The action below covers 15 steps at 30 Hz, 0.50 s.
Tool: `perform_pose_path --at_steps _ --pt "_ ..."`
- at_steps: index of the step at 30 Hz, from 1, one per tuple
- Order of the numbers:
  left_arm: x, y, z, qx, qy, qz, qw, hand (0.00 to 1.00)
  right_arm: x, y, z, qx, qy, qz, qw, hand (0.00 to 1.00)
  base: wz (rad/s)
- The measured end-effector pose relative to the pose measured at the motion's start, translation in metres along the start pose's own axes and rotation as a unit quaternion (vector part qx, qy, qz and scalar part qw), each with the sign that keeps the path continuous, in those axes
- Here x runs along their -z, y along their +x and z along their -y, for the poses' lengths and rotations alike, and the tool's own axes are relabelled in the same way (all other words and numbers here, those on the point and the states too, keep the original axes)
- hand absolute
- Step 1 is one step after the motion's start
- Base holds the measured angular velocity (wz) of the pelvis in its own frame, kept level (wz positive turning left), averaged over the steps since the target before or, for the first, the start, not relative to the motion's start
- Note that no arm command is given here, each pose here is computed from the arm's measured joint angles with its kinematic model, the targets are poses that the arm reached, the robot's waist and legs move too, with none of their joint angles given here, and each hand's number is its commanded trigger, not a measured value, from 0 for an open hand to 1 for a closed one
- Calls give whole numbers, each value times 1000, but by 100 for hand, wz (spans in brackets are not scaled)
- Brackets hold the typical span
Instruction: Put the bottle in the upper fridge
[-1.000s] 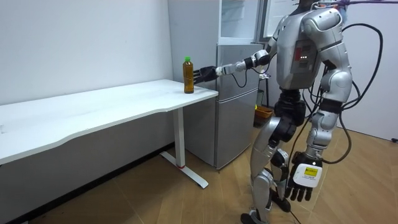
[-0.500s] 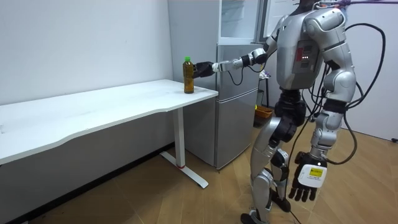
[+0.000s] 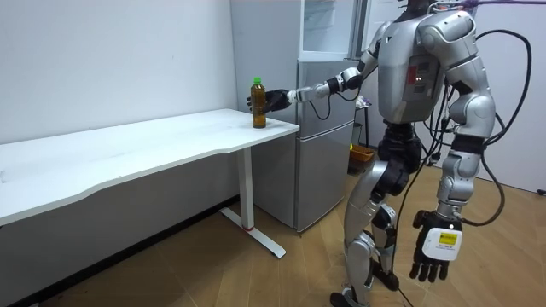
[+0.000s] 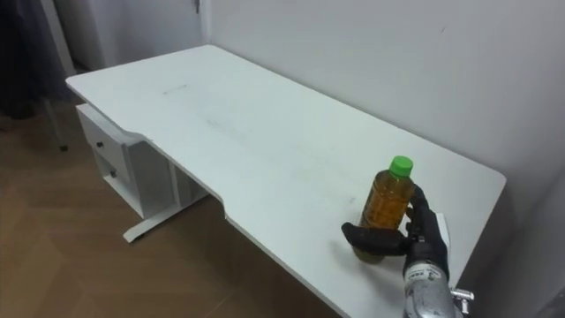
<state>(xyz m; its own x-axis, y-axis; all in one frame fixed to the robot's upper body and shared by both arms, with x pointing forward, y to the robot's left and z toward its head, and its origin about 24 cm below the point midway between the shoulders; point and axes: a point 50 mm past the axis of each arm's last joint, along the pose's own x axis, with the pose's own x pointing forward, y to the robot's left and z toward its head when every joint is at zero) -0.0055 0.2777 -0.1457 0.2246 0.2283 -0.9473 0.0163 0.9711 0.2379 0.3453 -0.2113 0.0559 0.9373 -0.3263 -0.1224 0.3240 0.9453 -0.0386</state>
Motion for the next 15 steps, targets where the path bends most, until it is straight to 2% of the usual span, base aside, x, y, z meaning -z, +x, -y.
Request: perform_pose_path --at_steps 14,15 --pt "-7 1 -4 -6 -31 14 999 0 3 6 5 21 -17 -9 1000 0 0" --pt "-8 1 -5 -7 -39 18 999 0 3 7 5 25 -19 -9 999 27 0"
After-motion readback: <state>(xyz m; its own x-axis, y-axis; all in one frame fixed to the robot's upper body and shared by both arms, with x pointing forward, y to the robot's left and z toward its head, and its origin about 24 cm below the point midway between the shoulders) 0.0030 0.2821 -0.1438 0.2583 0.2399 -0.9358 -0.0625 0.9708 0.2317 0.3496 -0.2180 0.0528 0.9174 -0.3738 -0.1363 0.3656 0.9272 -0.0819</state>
